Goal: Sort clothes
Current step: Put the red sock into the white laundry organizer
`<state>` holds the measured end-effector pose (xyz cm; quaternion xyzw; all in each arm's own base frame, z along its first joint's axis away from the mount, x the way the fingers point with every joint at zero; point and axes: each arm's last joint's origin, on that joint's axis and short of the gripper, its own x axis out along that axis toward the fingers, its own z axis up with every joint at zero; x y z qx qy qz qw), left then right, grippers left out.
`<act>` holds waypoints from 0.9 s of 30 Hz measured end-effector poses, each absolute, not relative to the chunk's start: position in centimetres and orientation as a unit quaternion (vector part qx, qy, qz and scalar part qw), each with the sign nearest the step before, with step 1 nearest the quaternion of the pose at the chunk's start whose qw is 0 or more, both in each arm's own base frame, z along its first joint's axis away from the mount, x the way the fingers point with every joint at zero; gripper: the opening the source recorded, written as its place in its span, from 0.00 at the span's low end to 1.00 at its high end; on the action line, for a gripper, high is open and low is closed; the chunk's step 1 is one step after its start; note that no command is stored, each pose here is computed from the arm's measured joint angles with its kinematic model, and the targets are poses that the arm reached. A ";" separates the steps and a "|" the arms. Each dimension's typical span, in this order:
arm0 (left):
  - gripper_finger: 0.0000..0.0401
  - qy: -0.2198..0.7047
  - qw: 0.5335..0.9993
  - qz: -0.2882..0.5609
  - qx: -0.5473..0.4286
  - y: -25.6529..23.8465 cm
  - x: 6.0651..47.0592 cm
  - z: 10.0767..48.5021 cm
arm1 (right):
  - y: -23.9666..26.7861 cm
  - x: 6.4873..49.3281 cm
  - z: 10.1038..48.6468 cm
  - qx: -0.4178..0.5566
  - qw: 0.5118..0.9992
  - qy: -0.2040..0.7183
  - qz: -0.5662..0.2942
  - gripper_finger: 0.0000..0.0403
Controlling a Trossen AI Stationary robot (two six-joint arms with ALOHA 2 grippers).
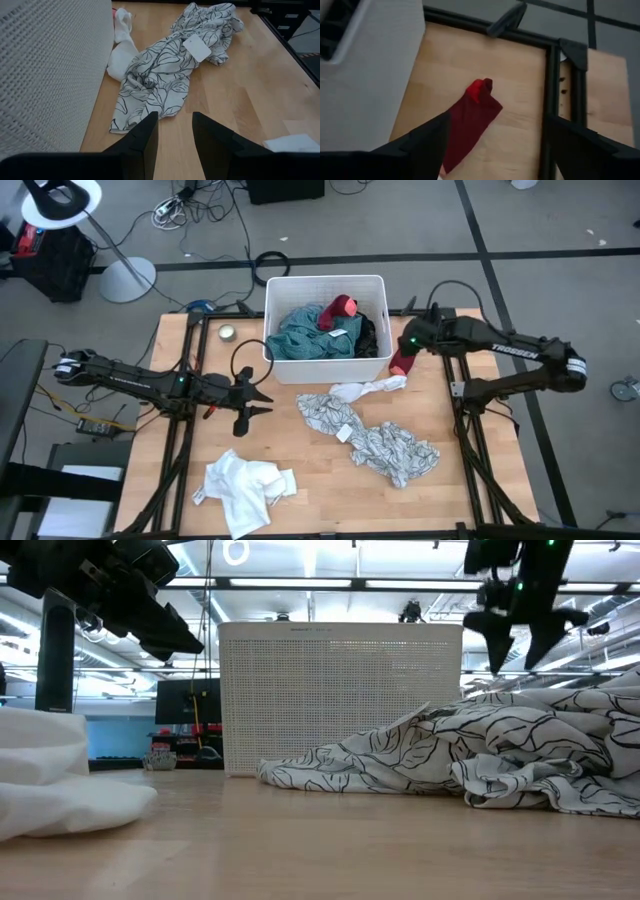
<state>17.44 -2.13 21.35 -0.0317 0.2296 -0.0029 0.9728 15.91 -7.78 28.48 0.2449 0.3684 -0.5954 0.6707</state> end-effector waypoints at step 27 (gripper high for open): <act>0.32 0.230 0.973 -0.001 -0.034 -2.1 17.4 21.3 | -13.0 15.0 16.8 0.408 0.606 0.361 -0.579 0.76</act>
